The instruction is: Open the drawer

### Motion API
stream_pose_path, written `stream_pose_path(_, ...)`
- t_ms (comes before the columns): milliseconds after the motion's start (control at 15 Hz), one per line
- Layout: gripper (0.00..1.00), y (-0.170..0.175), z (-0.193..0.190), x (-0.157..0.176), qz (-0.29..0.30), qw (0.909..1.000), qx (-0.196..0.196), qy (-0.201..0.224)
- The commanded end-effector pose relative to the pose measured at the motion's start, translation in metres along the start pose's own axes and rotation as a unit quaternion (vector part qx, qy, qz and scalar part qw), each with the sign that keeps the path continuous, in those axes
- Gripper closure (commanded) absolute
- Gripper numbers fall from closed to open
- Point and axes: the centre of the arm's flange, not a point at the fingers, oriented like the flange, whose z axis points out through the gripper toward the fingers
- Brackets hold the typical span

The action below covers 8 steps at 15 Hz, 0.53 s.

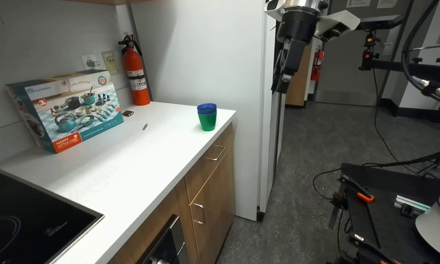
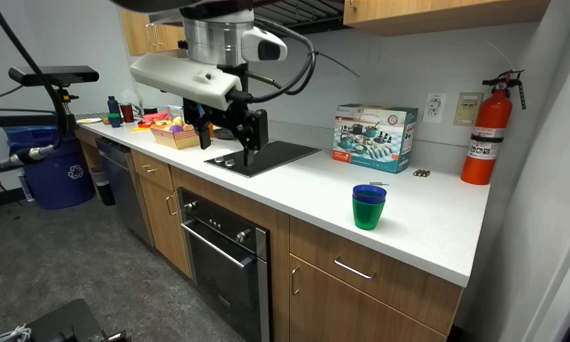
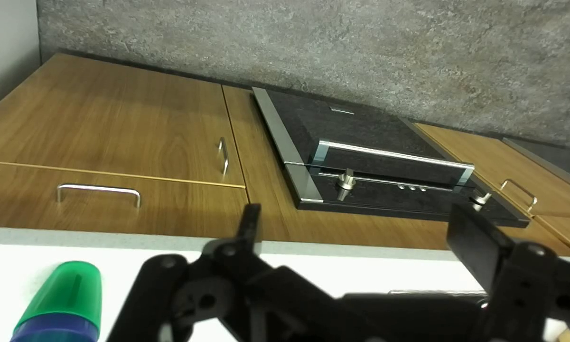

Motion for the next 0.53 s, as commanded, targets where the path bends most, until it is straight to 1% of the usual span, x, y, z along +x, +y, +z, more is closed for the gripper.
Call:
stream_pose_path(0,0.0,0.001,0.004,0.0,0.006,1.0,-0.001,0.003)
stream_pose_path(200,0.0,0.011,0.024,0.0,0.03,0.9994,-0.009,0.016)
stream_pose_path(467,0.0,0.038,0.074,-0.005,0.091,0.9955,-0.016,0.022)
